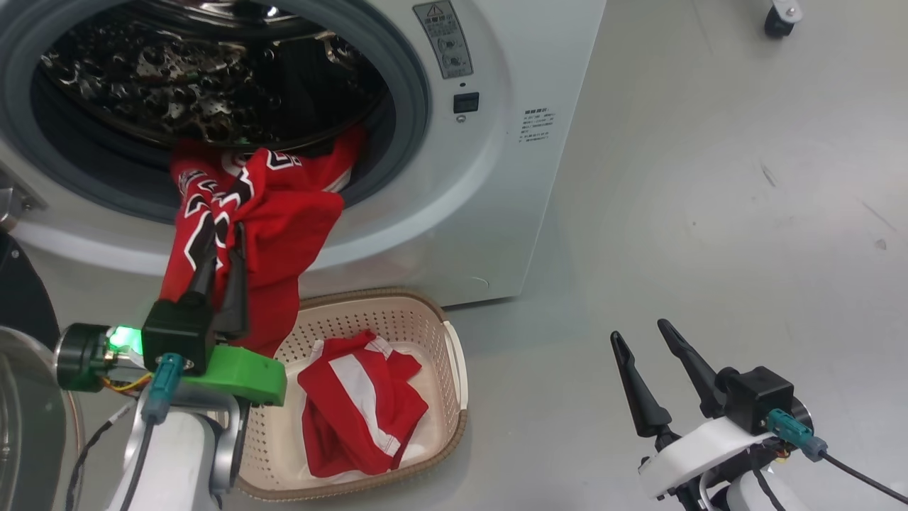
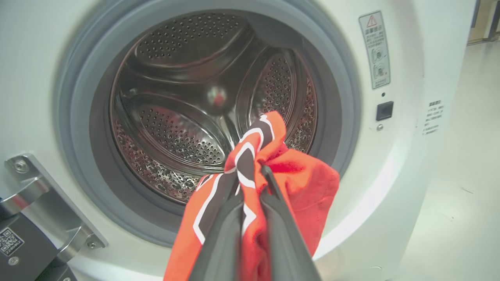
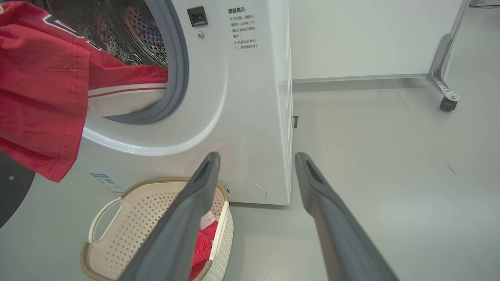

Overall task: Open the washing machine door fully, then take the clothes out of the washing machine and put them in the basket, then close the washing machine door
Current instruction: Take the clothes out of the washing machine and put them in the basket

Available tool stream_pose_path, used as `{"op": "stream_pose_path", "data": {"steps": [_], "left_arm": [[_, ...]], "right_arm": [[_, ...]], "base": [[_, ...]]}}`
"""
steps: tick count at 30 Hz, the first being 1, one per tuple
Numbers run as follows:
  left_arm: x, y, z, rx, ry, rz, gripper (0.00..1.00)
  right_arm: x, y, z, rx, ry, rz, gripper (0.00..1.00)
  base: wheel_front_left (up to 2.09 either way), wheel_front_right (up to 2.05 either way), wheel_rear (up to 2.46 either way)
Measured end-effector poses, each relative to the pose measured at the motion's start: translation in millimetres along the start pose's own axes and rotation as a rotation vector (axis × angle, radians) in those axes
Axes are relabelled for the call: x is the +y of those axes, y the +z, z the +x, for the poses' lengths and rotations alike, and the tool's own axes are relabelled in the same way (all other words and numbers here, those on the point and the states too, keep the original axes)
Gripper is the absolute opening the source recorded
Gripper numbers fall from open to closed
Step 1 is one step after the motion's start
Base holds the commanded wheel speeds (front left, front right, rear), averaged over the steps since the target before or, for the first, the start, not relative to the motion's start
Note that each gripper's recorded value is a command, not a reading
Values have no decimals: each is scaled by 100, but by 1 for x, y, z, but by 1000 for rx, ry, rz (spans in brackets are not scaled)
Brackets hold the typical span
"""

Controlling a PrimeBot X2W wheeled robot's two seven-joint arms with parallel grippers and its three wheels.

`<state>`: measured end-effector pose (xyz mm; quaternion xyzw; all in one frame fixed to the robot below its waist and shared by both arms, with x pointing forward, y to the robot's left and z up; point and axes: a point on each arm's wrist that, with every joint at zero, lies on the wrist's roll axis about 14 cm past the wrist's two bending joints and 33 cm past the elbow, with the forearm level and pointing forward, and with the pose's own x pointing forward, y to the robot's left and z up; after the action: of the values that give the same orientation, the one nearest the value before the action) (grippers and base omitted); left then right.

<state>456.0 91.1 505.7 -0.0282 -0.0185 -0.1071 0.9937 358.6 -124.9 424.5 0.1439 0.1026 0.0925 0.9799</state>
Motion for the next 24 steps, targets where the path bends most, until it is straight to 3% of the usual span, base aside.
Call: {"op": "stream_pose_path", "data": {"steps": [8, 24], "left_arm": [[-9, 31, -21, -62, -9, -10, 0], [-27, -49, -55, 238, -18, -132, 0]], "right_arm": [[6, 11, -7, -29, 12, -11, 100], [17, 8, 2, -8, 48, -6, 100]], "base": [[0, 0, 0], [0, 0, 0]]}}
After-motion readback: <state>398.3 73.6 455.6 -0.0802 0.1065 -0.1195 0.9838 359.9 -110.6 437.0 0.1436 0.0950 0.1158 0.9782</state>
